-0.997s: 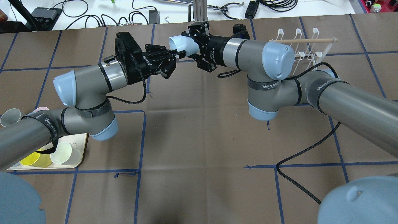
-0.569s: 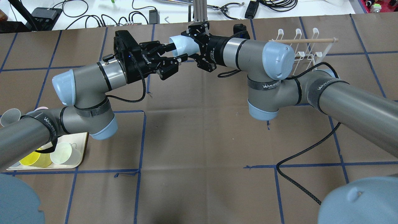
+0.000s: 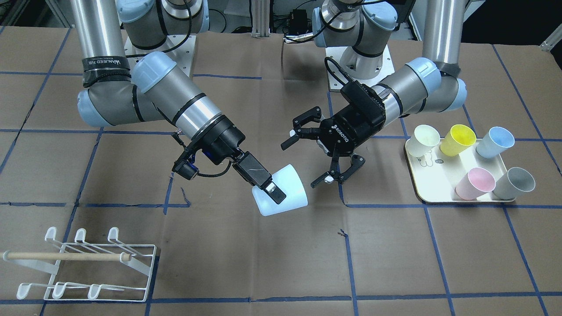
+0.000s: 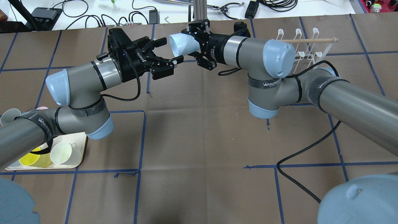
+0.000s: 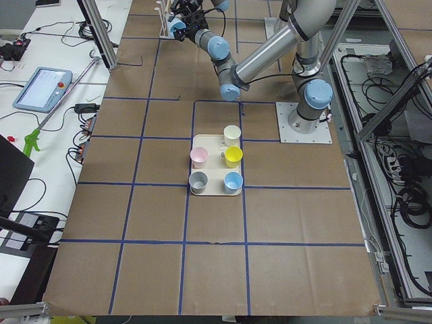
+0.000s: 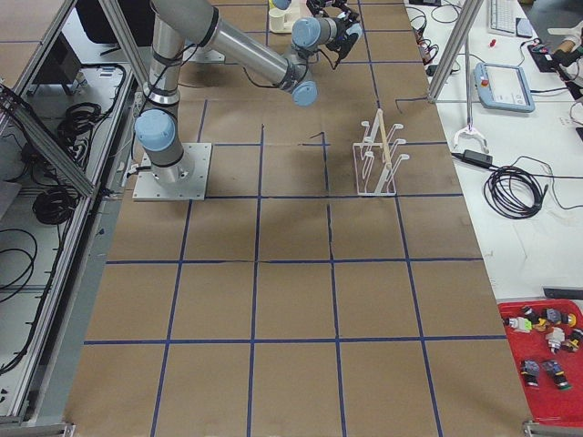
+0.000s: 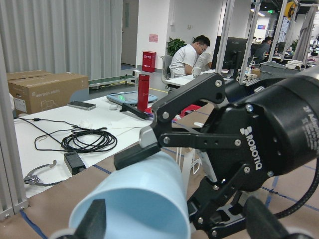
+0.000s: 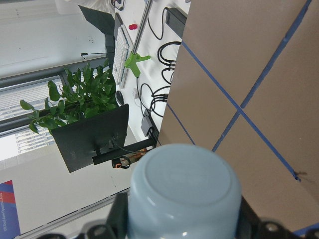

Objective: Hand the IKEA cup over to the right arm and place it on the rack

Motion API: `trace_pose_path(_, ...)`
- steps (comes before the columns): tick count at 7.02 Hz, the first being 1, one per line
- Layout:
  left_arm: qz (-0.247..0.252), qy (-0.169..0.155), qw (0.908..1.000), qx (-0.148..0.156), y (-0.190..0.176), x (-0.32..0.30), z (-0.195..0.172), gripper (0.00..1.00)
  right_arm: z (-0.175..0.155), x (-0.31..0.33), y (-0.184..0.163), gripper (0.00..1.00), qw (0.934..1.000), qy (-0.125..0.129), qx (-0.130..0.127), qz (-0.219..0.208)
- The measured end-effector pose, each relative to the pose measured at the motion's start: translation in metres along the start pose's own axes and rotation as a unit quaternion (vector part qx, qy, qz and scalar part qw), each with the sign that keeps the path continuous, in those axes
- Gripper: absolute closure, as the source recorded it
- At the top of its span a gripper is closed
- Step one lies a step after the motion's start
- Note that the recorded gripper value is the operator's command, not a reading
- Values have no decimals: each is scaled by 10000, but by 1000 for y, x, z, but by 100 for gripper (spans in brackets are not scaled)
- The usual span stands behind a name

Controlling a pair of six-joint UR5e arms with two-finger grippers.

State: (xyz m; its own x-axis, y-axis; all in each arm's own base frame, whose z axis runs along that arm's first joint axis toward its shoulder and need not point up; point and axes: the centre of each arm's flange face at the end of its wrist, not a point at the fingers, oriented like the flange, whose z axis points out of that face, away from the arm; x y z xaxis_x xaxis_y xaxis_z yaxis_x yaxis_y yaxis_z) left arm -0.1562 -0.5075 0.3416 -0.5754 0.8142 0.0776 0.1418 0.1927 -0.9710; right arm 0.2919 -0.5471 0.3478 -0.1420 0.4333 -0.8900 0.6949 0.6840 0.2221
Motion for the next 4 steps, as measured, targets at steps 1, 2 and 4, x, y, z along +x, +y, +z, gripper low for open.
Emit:
trace_pose_path(1,27,-135,9999,95,-1,-13,-18,1,-2,-5,-7,64,10000,-54,52,-61)
trace_pose_path(2,13,-263,9994,202,0,-28,-41,1,-7,-10,-20,64,9994,-103,151,-301)
trace_pose_path(4,-97,-586,9980,233,-1,-58,-68,1,-21,-16,-54,64,9812,-55,683,-1805)
